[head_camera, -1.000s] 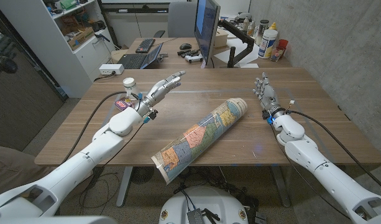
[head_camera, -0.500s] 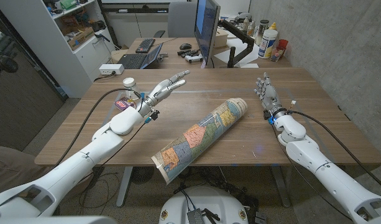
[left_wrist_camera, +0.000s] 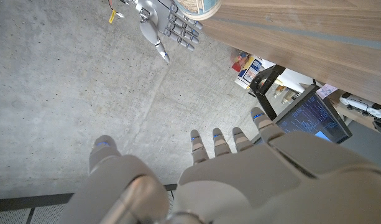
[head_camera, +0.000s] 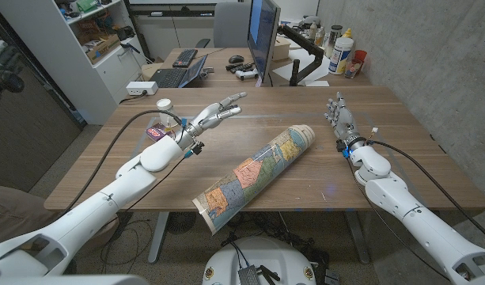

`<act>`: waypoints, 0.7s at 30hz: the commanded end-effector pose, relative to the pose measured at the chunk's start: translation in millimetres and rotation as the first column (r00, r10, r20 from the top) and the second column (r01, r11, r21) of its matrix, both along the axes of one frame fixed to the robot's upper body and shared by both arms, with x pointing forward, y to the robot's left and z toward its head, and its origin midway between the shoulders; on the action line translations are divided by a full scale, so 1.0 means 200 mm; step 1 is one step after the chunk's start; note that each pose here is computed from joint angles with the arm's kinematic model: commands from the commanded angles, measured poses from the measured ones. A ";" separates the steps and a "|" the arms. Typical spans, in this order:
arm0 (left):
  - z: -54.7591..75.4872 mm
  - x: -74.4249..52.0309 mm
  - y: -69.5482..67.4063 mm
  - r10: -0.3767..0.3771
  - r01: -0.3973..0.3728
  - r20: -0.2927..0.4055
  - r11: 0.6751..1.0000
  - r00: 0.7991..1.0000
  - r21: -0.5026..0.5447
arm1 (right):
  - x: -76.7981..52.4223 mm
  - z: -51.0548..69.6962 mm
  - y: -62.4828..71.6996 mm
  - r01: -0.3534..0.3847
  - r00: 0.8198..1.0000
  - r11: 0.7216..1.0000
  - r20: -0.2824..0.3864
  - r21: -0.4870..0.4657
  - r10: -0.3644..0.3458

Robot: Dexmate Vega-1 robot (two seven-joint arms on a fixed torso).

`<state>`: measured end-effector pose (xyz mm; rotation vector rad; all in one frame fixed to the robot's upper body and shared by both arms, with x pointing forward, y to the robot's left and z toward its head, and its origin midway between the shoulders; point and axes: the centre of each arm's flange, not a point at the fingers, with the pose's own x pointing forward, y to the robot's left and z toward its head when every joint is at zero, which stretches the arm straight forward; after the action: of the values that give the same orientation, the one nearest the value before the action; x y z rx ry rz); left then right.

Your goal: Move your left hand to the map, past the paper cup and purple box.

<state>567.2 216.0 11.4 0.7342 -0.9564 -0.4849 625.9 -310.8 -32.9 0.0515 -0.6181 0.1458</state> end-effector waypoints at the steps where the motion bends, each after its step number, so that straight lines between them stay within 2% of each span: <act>1: 0.01 -0.02 -0.03 -0.007 0.005 0.035 0.998 0.999 0.068 | 0.01 0.00 -0.01 -0.001 1.000 1.000 -0.001 -0.002 0.001; 7: -0.01 -0.01 -0.03 -0.016 0.013 0.034 0.997 0.999 0.080 | 0.01 0.01 -0.01 0.005 1.000 1.000 0.001 -0.004 -0.005; 13: -0.03 -0.01 -0.06 -0.067 0.064 0.014 0.987 0.998 0.146 | 0.00 0.01 -0.01 0.000 1.000 1.000 -0.007 -0.019 -0.001; 15: -0.02 -0.01 -0.07 -0.071 0.066 0.027 0.984 0.997 0.166 | 0.00 0.01 -0.01 -0.003 1.000 1.000 -0.012 -0.019 0.002; 21: -0.03 -0.02 -0.08 -0.090 0.085 0.024 0.982 0.996 0.172 | 0.00 0.00 -0.01 0.006 1.000 1.000 -0.010 -0.006 -0.006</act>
<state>567.7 207.8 9.4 0.8204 -0.9727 -0.5534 627.2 -313.1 -32.2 0.0412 -0.6106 0.1471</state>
